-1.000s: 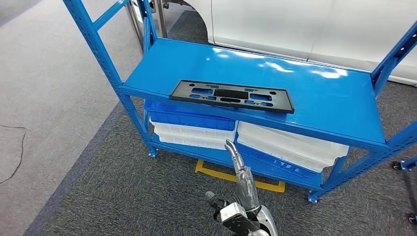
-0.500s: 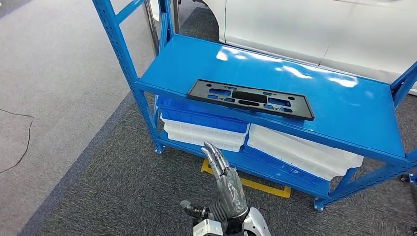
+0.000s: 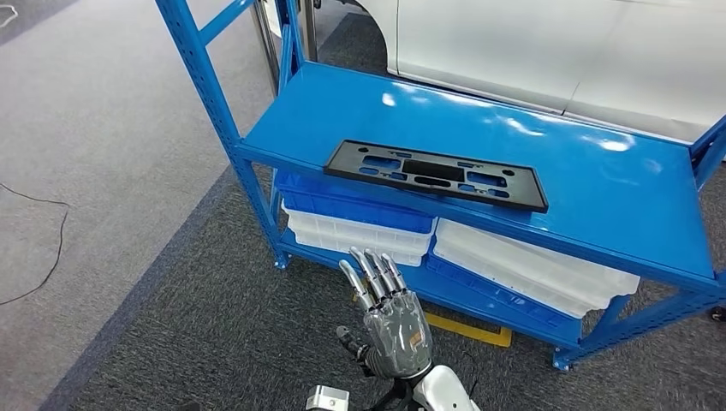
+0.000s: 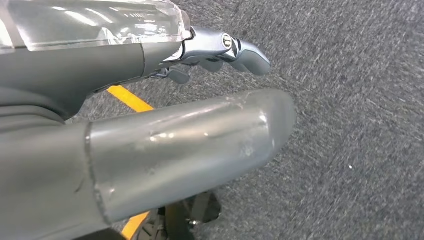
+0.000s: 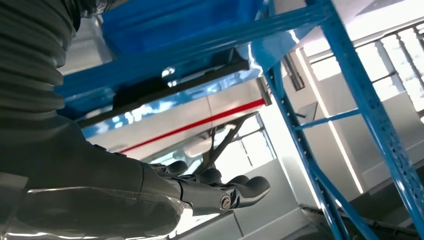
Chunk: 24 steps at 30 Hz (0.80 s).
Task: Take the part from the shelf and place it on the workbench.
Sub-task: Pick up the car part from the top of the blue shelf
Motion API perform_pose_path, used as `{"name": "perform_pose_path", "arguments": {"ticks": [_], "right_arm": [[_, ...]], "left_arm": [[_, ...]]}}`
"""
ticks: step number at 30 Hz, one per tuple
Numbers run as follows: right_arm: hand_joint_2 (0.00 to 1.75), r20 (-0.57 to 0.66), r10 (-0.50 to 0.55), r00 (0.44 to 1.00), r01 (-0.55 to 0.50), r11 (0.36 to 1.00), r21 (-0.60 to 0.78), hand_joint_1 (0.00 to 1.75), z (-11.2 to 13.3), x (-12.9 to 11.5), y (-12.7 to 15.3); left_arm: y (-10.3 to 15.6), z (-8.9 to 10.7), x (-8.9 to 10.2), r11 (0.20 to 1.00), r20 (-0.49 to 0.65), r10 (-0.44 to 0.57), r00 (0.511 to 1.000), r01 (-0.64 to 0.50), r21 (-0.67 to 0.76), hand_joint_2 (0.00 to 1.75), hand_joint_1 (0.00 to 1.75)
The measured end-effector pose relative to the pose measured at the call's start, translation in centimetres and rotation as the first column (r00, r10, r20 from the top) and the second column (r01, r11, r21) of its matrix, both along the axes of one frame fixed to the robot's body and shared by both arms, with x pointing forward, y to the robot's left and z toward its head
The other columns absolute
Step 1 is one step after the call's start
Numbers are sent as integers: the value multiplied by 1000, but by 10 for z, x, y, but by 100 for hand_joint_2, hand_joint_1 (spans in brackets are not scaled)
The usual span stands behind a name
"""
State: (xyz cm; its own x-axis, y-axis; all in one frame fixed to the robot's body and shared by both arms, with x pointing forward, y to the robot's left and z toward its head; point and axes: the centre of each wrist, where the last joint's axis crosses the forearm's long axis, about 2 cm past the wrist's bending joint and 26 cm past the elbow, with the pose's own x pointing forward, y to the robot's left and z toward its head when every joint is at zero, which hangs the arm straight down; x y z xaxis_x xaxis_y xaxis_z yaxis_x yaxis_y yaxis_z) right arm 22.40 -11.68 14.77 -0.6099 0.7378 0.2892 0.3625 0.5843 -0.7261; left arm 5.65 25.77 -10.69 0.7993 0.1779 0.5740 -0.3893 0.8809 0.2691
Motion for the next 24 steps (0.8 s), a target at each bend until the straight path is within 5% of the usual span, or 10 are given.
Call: {"name": "perform_pose_path", "arguments": {"ticks": [13, 24], "right_arm": [[175, 12, -352, 936, 348, 920, -179, 0, -24, 41, -40], [175, -44, -485, 874, 469, 862, -195, 0, -38, 57, -81]], "left_arm": [[7, 0, 5, 999, -15, -46, 999, 47, 10, 0, 0], [7, 1, 8, 998, -2, -56, 998, 56, 15, 0, 0]]}}
